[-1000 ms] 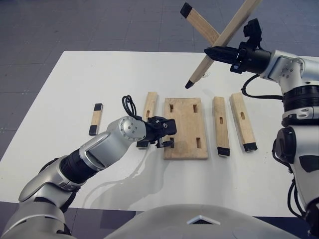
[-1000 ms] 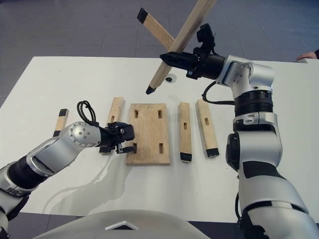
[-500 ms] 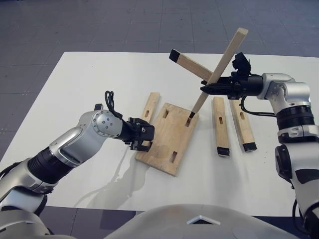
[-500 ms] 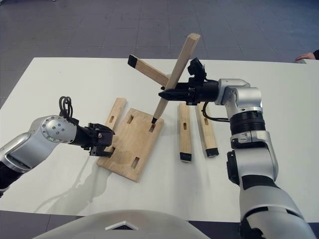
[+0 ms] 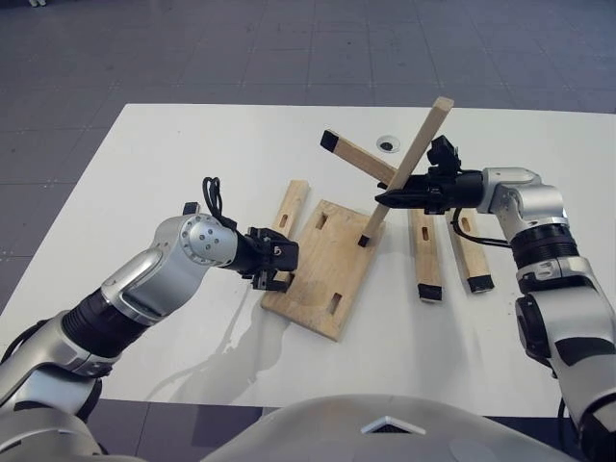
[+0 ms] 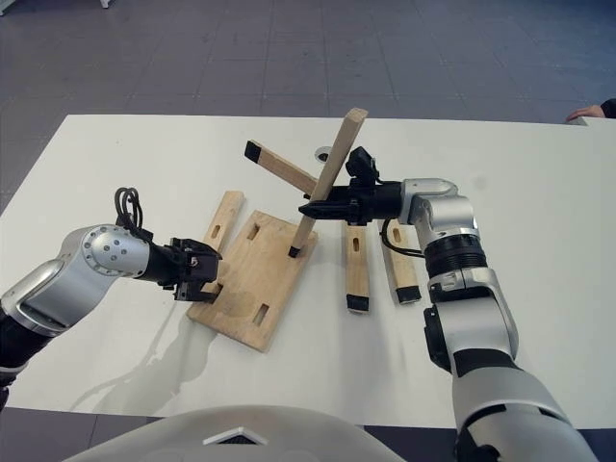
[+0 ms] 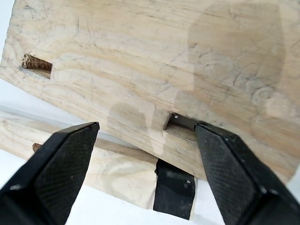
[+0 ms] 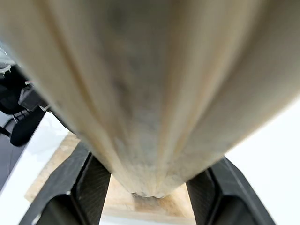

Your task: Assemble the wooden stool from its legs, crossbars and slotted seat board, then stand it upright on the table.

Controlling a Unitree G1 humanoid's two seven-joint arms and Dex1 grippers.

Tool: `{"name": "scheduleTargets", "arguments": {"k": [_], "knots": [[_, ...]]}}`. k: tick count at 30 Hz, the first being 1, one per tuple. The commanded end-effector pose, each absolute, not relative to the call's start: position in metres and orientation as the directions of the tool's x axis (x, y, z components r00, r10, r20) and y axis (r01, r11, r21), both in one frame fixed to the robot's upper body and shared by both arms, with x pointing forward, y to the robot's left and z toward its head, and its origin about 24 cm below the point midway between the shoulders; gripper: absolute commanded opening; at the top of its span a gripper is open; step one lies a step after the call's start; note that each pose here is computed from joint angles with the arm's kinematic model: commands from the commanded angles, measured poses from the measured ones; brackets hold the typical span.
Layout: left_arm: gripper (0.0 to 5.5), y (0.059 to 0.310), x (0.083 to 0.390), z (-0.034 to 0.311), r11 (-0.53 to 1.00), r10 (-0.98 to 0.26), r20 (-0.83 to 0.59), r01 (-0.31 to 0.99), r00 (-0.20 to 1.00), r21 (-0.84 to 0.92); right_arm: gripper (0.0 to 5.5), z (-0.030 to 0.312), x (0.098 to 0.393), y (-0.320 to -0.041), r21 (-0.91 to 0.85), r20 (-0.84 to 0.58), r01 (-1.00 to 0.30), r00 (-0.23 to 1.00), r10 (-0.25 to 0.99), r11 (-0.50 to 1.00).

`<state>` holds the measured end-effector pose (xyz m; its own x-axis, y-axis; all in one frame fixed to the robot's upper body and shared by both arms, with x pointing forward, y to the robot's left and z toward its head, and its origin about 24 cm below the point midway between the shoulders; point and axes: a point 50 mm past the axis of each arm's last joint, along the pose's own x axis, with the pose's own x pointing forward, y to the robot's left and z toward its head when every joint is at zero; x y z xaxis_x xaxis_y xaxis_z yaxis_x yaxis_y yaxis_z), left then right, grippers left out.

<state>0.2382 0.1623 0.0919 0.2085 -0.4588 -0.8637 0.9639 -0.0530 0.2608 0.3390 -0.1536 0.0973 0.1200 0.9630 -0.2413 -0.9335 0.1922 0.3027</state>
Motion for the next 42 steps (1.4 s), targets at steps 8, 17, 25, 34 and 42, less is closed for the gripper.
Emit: {"name": "scheduleTargets", "arguments": {"k": [8,17,25,34,42], "knots": [[3.78,0.163,0.236,0.082,-0.014,-0.444,-0.874,0.973,0.199,0.229,2.13,0.057,0.293,-0.129,0.119,-0.428,-0.987,0.045,0.903,0.105],[3.78,0.16,0.235,0.083,0.003,-0.459,-0.865,0.974,0.204,0.228,2.13,-0.02,0.265,-0.143,0.402,-0.571,-0.863,0.024,0.821,0.305],[3.78,0.156,0.233,0.082,0.002,-0.473,-0.857,0.973,0.204,0.231,2.13,-0.007,0.29,-0.124,0.452,-0.617,-0.838,-0.045,0.786,0.306],[3.78,0.153,0.233,0.082,0.011,-0.48,-0.852,0.972,0.211,0.235,2.13,-0.011,0.282,-0.125,0.342,-0.652,-0.909,-0.048,0.757,0.237],[3.78,0.154,0.234,0.081,0.026,-0.478,-0.849,0.97,0.224,0.241,2.41,0.003,0.299,-0.125,0.29,-0.628,-0.903,0.071,0.775,0.318]]}}
